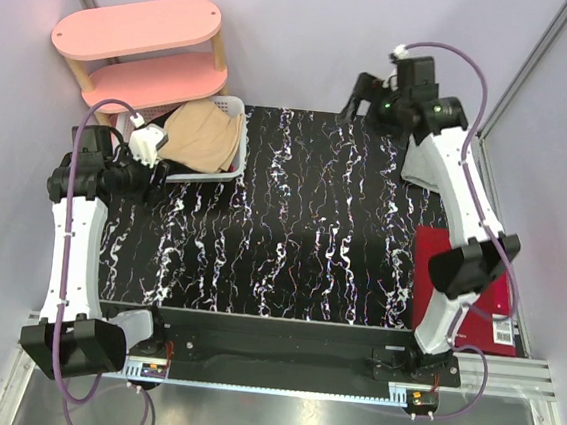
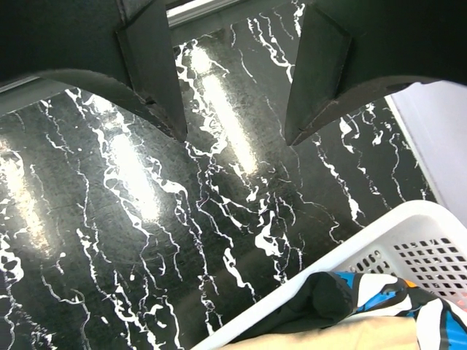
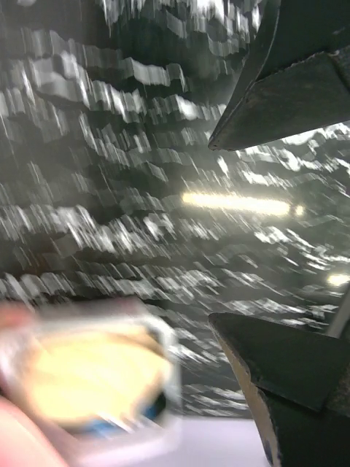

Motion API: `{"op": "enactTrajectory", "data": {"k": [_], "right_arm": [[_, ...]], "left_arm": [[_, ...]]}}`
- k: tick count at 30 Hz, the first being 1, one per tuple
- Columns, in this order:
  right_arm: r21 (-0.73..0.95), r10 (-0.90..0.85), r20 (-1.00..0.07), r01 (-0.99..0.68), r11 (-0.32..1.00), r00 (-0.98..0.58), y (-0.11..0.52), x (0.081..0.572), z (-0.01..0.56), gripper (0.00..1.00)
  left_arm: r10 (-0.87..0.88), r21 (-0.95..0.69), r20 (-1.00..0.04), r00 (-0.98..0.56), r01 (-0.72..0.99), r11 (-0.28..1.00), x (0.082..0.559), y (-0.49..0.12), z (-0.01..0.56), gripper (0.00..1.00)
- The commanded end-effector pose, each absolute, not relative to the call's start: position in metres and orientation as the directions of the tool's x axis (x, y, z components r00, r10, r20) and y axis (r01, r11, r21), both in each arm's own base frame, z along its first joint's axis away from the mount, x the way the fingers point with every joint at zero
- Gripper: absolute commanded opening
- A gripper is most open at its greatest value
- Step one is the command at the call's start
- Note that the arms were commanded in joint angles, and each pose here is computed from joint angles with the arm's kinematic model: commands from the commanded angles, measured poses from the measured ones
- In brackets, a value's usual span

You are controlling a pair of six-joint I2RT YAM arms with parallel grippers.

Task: Fold and stack the t-shirts
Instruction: Put the neatly folded tshirt into the corner of the board with the right arm

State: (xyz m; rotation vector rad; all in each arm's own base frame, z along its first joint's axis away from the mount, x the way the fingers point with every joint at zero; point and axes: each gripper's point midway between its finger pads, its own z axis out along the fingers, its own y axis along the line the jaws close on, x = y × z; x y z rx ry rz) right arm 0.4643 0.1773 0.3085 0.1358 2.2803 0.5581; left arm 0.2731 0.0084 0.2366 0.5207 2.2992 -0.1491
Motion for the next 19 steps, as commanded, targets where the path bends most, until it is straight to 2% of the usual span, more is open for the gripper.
{"op": "enactTrajectory", "data": {"k": [1, 3, 5, 8, 19], "right_arm": [[0.435, 0.208, -0.701, -0.177, 0.883, -0.682, 0.203, 0.436, 0.311, 1.0], [0.455, 0.177, -0.689, -0.228, 0.861, -0.703, 0.224, 0.411, 0.303, 1.0], [0.468, 0.149, -0.683, -0.272, 0.841, -0.715, 0.244, 0.389, 0.298, 1.0], [0.461, 0.109, -0.691, -0.319, 0.828, -0.714, 0.259, 0.365, 0.294, 1.0], [0.453, 0.034, -0.726, -0.442, 0.774, -0.686, 0.287, 0.315, 0.307, 1.0]], "left_arm": [[0.293, 0.044, -0.759, -0.581, 0.403, 0.914, 0.278, 0.004, 0.253, 0.65], [0.286, 0.047, -0.762, -0.581, 0.39, 0.919, 0.279, 0.005, 0.255, 0.67], [0.269, 0.055, -0.761, -0.59, 0.355, 0.933, 0.279, 0.01, 0.257, 0.84], [0.247, 0.079, -0.76, -0.602, 0.291, 0.953, 0.278, 0.019, 0.257, 0.99], [0.167, 0.042, -0.739, -0.652, 0.203, 0.978, 0.266, 0.027, 0.24, 0.99]]}}
